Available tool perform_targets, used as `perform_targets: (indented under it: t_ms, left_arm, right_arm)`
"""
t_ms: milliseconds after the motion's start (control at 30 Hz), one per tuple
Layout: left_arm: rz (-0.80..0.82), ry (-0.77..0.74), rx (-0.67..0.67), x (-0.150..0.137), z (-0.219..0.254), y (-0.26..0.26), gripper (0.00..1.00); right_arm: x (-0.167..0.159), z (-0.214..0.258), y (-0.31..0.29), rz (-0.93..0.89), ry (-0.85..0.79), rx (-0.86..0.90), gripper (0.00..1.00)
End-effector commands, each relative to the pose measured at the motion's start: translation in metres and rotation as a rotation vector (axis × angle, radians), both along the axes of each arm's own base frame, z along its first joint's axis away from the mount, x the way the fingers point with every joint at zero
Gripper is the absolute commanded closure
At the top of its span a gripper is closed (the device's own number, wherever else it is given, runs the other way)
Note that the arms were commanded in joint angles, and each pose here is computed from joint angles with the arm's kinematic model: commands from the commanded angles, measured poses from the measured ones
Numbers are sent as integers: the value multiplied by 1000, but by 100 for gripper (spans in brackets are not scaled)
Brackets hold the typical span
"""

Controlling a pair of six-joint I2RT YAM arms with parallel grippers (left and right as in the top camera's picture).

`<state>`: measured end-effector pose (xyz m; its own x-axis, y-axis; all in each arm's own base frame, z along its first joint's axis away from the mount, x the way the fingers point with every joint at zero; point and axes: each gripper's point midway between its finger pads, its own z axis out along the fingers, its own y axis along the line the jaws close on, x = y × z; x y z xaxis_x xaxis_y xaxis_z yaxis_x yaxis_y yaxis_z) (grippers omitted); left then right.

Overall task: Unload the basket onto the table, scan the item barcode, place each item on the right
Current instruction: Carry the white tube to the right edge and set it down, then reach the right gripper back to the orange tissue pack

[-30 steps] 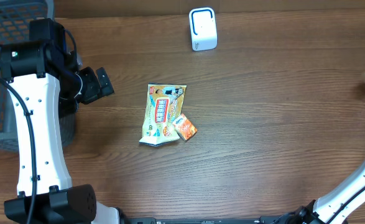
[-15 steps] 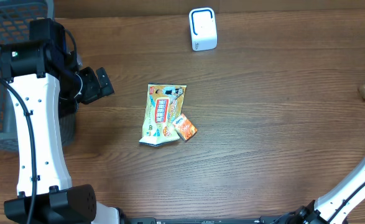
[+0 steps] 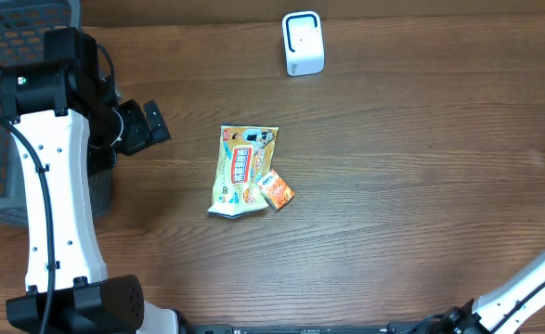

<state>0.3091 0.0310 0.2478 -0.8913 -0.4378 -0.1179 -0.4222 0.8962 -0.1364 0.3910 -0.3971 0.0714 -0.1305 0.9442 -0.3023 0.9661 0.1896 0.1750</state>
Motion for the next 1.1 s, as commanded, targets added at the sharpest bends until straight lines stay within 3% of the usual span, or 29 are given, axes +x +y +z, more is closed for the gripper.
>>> perform_targets:
  t_ms: [0,33,67,233,300,367,467,567,733,867,1067]
  left_arm:
    - [-8,-4,3,0,1,3,0]
    - [-8,-4,3,0,1,3,0]
    - [-8,-4,3,0,1,3,0]
    - [-8,-4,3,0,1,3,0]
    - [-8,-4,3,0,1,3,0]
    - [-8,-4,3,0,1,3,0]
    - [-8,-4,3,0,1,3,0]
    - [-8,-4,3,0,1,3,0]
    - [-8,-4,3,0,1,3,0]
    - [-8,-4,3,0,1,3,0]
    - [-8,-4,3,0,1,3,0]
  right_arm:
    - [12,60,-12,-7,-83,-88,56]
    - [22,84,-4,22,-141,-77,41]
    - [28,93,2,45,-178,-57,39]
    - [84,154,92,323,-559,288,36]
    - [103,175,150,507,-690,463,36]
    - [115,187,201,709,-744,519,35]
    - [122,169,287,965,-631,527,10]
    - [122,139,354,1106,-444,502,0]
    - [106,98,485,1348,-164,451,0]
    - [58,74,590,1737,-9,385,0]
    - [-16,37,666,2051,252,301,0]
